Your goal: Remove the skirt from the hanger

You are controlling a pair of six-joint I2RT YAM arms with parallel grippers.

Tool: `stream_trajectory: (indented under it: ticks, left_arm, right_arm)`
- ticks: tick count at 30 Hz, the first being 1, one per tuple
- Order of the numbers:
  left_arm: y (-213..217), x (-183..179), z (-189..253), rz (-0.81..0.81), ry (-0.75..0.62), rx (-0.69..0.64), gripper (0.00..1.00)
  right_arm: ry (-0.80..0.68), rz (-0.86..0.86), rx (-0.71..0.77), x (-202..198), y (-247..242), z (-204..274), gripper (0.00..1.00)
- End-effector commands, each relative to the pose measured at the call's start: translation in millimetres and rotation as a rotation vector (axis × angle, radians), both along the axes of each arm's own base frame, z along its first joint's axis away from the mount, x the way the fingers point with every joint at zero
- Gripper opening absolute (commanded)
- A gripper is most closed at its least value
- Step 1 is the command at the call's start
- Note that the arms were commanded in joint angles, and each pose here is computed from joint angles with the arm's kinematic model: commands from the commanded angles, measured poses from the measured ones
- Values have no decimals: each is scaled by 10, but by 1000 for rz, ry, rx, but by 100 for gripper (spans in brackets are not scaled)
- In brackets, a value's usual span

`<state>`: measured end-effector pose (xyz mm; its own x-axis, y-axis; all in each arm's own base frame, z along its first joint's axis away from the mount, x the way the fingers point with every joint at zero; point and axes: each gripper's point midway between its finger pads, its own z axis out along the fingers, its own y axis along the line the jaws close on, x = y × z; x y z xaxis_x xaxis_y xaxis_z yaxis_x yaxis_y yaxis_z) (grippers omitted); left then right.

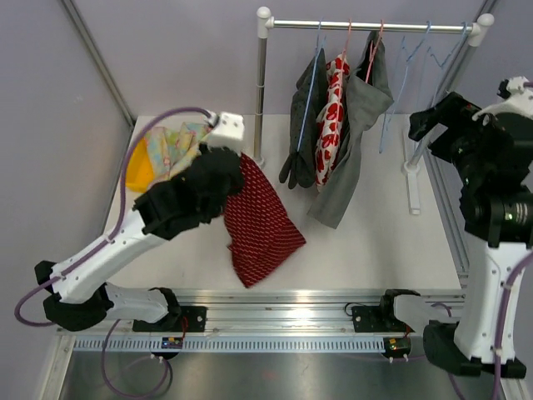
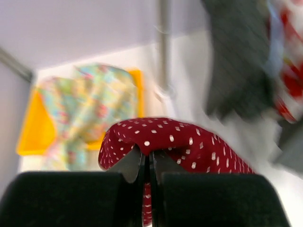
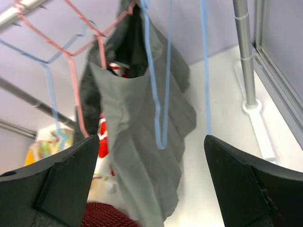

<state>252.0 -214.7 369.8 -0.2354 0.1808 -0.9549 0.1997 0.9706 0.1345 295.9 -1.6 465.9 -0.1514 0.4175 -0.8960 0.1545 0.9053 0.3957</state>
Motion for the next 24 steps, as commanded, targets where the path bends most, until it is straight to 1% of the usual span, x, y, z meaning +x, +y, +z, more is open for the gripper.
stream_trajectory:
  ticks: [1, 2, 3, 4, 5, 6, 7, 8, 9, 10, 11, 12, 13, 14, 15, 16, 17, 18, 19, 20, 21, 22, 23, 24]
  left_arm:
    - [479, 429, 879, 92, -160, -9, 0]
    - [702, 632, 975, 148, -172, -6, 0]
    - [843, 724, 1254, 185, -216, -51, 0]
    - [943, 841, 1337, 214, -226, -59, 0]
    - [1073, 1172, 1218, 275, -192, -20, 0]
    - [1169, 1293, 1295, 311, -204, -24, 0]
    - [1285, 1359, 1524, 339, -249, -55, 0]
    - [1345, 1694, 1369, 365, -217, -21, 0]
    - [1398, 1820, 1365, 381, -217, -22, 0]
    - [1457, 1927, 1482, 399, -247, -46, 0]
    - [1558, 2071, 1400, 407, -224, -43, 0]
    - [1531, 2372, 1078, 413, -157, -20, 0]
    - [1567, 2455, 990, 423, -137, -27, 0]
    - [1643, 2544, 777, 446, -86, -40, 0]
    - [1655, 2609, 556, 462, -38, -42, 0]
    - [1661, 2617, 445, 483, -22, -75, 0]
    - [1683, 2609, -59, 507, 75, -33, 0]
    - [1711, 2465, -23, 512, 60, -63, 0]
    - [1701, 2441, -3, 519, 18, -123, 0]
    - [1710, 2370, -181, 525, 37, -133, 0]
    - [1745, 2258, -598, 544, 104, -110, 0]
    - [1772, 2132, -483, 553, 53, -170, 0]
    - [1817, 2057, -585, 578, 61, -171, 0]
    - [1867, 1946, -841, 604, 101, -155, 1]
  right_arm:
    - [-88, 49, 71, -192, 138, 137, 99]
    - [-93, 59, 80, -196, 160, 94, 99]
    - [-97, 65, 102, -220, 185, 82, 100]
    - [-120, 79, 106, -274, 212, 116, 100]
    - [-102, 95, 111, -248, 241, 22, 100]
    - [-98, 103, 116, -251, 259, -7, 99]
    - [-98, 107, 121, -269, 269, -27, 99]
    - [-82, 115, 124, -244, 284, -104, 99]
    - [-79, 124, 124, -240, 301, -129, 99]
    - [-82, 124, 127, -252, 301, -136, 99]
    - [-76, 126, 127, -243, 303, -173, 99]
    - [-80, 135, 128, -255, 319, -167, 99]
    - [-84, 135, 127, -262, 319, -163, 100]
    - [-84, 136, 129, -269, 323, -167, 99]
    - [-89, 139, 127, -276, 325, -154, 99]
    - [-91, 133, 126, -285, 315, -150, 99]
    - [-91, 131, 124, -296, 312, -145, 100]
    - [-94, 125, 118, -301, 299, -137, 100]
    - [-97, 125, 119, -308, 301, -127, 100]
    - [-99, 125, 117, -310, 301, -121, 99]
    - [-100, 125, 119, -318, 301, -114, 99]
    - [-103, 128, 119, -317, 307, -102, 100]
    - [-103, 129, 122, -314, 310, -99, 99]
    - [-101, 130, 126, -316, 314, -102, 99]
